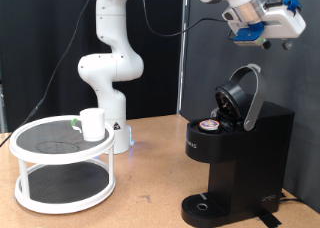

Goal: Make a cup of coffee with the keurig machine

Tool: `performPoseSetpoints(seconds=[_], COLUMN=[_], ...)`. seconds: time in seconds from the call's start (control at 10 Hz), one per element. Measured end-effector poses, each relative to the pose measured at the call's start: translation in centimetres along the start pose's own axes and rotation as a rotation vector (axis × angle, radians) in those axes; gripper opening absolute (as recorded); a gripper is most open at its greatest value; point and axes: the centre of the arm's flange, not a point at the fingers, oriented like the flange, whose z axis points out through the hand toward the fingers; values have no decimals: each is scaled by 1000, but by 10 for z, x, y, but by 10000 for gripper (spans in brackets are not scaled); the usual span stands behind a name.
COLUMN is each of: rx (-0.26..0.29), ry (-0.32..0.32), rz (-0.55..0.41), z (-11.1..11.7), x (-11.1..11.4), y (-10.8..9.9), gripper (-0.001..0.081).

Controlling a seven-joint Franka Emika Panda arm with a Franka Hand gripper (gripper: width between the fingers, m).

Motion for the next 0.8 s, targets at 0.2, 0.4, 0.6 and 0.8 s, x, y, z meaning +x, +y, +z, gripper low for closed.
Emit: performPoseSetpoints(seconds=[0.2, 0.4, 0.6, 0.8], rx=[-4, -4, 14, 43], ry=[26, 48, 45, 45], rz=[11, 17, 18, 28], z=[3, 5, 5, 7], x=[3, 5, 6, 12], y=[-1, -1, -4, -11], gripper=[250, 67, 21, 5])
